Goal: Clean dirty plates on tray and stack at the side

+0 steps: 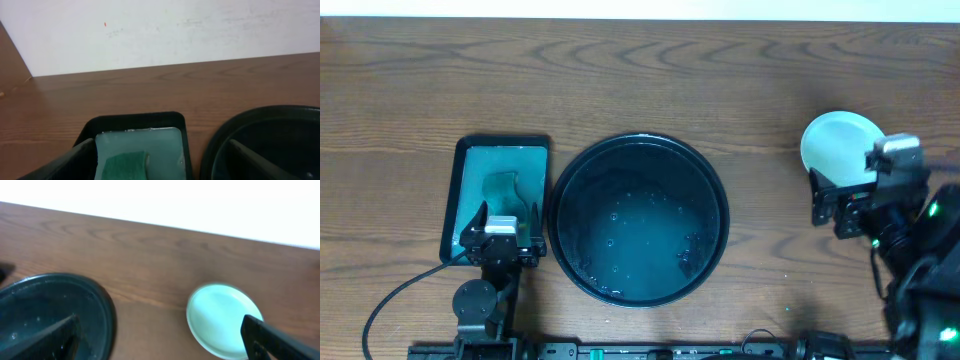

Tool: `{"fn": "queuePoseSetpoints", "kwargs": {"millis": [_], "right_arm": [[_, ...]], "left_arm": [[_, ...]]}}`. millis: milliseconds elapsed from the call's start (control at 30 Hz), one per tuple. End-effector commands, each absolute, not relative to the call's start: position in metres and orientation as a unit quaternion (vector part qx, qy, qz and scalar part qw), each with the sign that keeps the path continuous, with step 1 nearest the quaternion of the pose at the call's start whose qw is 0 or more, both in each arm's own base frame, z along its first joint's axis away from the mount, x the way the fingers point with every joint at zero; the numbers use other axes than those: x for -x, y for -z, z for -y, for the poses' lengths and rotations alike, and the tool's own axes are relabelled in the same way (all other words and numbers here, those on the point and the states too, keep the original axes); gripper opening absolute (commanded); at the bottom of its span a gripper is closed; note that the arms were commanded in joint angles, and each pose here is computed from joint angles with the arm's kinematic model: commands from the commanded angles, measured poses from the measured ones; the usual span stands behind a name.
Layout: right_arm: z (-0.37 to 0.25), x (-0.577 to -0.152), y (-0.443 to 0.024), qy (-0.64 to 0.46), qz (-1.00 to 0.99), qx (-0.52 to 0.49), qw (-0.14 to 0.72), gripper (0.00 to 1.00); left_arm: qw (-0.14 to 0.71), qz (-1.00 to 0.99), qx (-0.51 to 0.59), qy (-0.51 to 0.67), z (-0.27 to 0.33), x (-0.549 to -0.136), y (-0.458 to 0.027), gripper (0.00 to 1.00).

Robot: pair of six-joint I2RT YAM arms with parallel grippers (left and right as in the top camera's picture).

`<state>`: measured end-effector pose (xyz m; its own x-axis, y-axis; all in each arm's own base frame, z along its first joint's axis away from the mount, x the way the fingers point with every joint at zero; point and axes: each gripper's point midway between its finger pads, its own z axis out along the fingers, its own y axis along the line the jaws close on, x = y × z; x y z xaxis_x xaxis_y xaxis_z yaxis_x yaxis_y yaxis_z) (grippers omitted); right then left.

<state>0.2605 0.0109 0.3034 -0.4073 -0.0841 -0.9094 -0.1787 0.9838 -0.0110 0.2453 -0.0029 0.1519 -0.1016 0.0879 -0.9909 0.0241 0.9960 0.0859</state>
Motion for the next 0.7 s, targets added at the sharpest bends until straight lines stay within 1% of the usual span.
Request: {"fn": "queuePoseSetpoints", "kwargs": {"millis": [0, 100, 233, 333, 433, 667], "right_arm": [[-0.031, -0.254, -0.281, -0.098, -0.81, 0.075, 0.574, 0.99], [-0.036, -0.254, -0.27, -0.118, -0.771, 0.062, 0.623, 0.99], [-0.045, -0.249, -0.261, -0.132, -0.708, 0.073, 0.69, 0.99], [-0.047, -0.245, -0.255, -0.137, -0.676, 0.061, 0.722, 0.99], [-0.046, -0.242, -0.247, -0.143, -0.662, 0.037, 0.735, 0.99], [-0.047, -0.238, -0.233, -0.144, -0.653, 0.032, 0.743, 0.99]], "left_arm": [[0.652, -0.756, -0.048, -0.016, 0.007, -0.244, -0.138, 0.81], [0.652, -0.756, -0.048, -0.016, 0.007, -0.244, -0.138, 0.81], [0.652, -0.756, -0.048, -0.016, 0.007, -0.244, -0.138, 0.81], [0.652, -0.756, -0.048, -0.016, 0.007, -0.244, -0.138, 0.81], [0.652, -0.756, -0.048, -0.016, 0.007, -0.244, -0.138, 0.81], [0.653, -0.756, -0.048, -0.016, 0.007, -0.244, -0.138, 0.81]]}}
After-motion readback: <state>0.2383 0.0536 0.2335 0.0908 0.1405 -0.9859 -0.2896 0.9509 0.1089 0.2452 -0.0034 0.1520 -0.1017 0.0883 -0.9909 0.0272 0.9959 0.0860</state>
